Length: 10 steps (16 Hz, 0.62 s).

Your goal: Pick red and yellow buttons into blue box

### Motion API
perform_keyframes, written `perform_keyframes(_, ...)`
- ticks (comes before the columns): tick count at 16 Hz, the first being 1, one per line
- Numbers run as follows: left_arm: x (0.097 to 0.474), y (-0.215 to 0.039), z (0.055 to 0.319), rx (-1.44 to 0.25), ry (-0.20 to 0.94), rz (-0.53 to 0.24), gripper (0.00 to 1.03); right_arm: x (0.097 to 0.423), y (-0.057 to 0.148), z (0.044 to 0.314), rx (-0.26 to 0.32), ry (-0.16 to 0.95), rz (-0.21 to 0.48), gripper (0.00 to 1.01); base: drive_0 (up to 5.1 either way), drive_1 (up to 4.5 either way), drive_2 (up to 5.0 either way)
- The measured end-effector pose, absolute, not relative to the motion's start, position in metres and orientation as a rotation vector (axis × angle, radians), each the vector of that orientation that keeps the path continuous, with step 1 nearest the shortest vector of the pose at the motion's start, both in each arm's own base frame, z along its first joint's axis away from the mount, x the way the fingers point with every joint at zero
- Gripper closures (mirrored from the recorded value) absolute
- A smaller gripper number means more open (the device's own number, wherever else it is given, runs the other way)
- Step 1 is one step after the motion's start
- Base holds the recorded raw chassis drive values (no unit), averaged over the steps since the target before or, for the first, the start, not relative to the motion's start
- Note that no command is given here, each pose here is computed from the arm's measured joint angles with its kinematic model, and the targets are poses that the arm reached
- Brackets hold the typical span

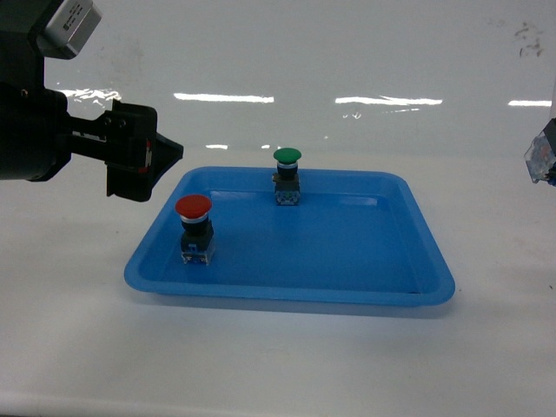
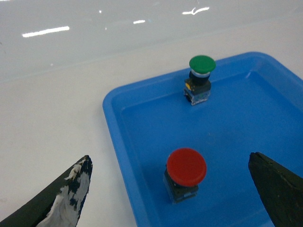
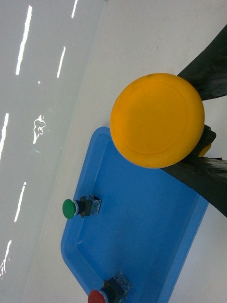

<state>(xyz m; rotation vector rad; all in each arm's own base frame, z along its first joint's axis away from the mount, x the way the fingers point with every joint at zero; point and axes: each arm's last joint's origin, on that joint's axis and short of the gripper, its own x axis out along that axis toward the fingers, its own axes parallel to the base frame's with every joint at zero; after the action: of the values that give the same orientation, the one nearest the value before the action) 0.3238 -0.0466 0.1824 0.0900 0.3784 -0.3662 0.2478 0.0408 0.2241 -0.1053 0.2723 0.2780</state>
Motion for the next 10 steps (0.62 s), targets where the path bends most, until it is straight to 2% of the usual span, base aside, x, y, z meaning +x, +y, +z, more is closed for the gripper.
perform_keyframes(1, 0.327, -0.051, 0.181, 0.094, 0.356, -0.377, 0.05, 0.248, 0.041, 0.224, -0.106, 0.272, 0.278, 0.76, 0.0, 0.00, 0.0)
perform_keyframes(2, 0.331, -0.069, 0.166, 0.096, 0.376, -0.436, 0.05, 0.248, 0.041, 0.224, -0.105, 0.272, 0.278, 0.76, 0.0, 0.00, 0.0)
perform_keyframes(3, 0.340, -0.072, 0.153, 0.089, 0.366, -0.442, 0.05, 0.248, 0.041, 0.224, -0.105, 0.272, 0.278, 0.76, 0.0, 0.00, 0.0)
perform_keyframes(6, 0.347, -0.064, 0.136, 0.086, 0.433, -0.414, 0.05, 0.248, 0.041, 0.224, -0.105, 0.272, 0.278, 0.76, 0.0, 0.00, 0.0)
perform_keyframes(10, 0.353, -0.068, 0.129, 0.092, 0.437, -0.441, 0.05, 0.248, 0.041, 0.224, -0.105, 0.272, 0.278, 0.76, 0.0, 0.00, 0.0)
